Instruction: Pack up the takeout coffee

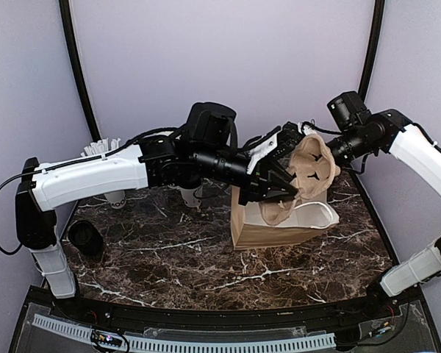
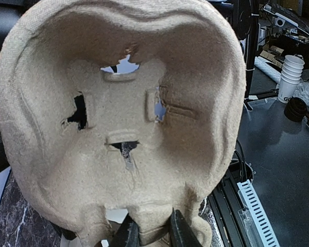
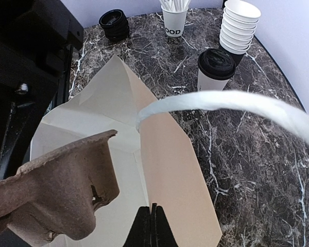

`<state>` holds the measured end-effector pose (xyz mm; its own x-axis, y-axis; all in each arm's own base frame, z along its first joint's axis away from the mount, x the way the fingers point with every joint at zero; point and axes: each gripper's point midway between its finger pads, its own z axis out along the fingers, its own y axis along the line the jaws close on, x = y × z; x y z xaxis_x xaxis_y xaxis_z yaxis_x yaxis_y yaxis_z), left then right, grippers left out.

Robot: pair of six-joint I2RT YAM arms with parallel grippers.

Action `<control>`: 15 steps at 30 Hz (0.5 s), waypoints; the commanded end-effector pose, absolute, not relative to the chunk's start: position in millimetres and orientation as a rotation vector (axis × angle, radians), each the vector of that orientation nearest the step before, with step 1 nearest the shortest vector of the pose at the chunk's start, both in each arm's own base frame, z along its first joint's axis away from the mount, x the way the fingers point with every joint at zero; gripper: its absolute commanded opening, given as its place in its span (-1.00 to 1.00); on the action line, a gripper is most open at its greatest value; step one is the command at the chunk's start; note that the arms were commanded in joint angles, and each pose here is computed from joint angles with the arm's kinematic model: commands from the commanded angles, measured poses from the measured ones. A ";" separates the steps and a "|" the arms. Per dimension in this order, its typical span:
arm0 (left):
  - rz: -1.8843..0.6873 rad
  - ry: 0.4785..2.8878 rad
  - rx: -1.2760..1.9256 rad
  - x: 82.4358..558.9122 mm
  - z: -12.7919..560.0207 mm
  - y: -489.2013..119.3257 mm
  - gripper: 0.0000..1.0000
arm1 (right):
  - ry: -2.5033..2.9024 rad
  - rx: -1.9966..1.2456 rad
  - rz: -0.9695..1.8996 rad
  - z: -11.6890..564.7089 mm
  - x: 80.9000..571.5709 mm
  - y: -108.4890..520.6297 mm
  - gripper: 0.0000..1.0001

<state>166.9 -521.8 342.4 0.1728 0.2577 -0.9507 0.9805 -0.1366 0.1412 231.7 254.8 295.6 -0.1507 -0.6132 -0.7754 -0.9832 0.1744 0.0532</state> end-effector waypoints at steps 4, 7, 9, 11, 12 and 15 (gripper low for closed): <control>-1.039 1.232 1.561 160.9 347.8 -512.9 -0.56 | 1.788 -1.515 0.752 298.2 229.4 255.8 -0.86; -1.042 1.223 1.537 159.6 354.2 -507.4 -0.56 | 1.805 -1.500 0.724 298.1 234.4 254.1 -0.61; -1.027 1.224 1.524 160.7 356.4 -504.2 -0.56 | 1.815 -1.485 0.697 299.1 238.8 252.2 -0.40; -0.993 1.245 1.526 164.6 351.5 -502.9 -0.56 | 1.821 -1.465 0.675 302.6 243.5 249.1 -0.21; -0.982 1.260 1.533 165.7 347.6 -502.2 -0.57 | 1.823 -1.452 0.667 305.3 246.2 247.3 -0.15; -0.964 1.289 1.525 169.0 343.4 -501.3 -0.58 | 1.829 -1.417 0.657 314.5 252.0 239.4 -0.02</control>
<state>170.0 -513.8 322.9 0.1397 0.3131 -0.9394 0.9885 -0.0993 0.1139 242.0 247.2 291.7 -0.1542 -0.6253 -0.7650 -0.9746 0.2236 0.0137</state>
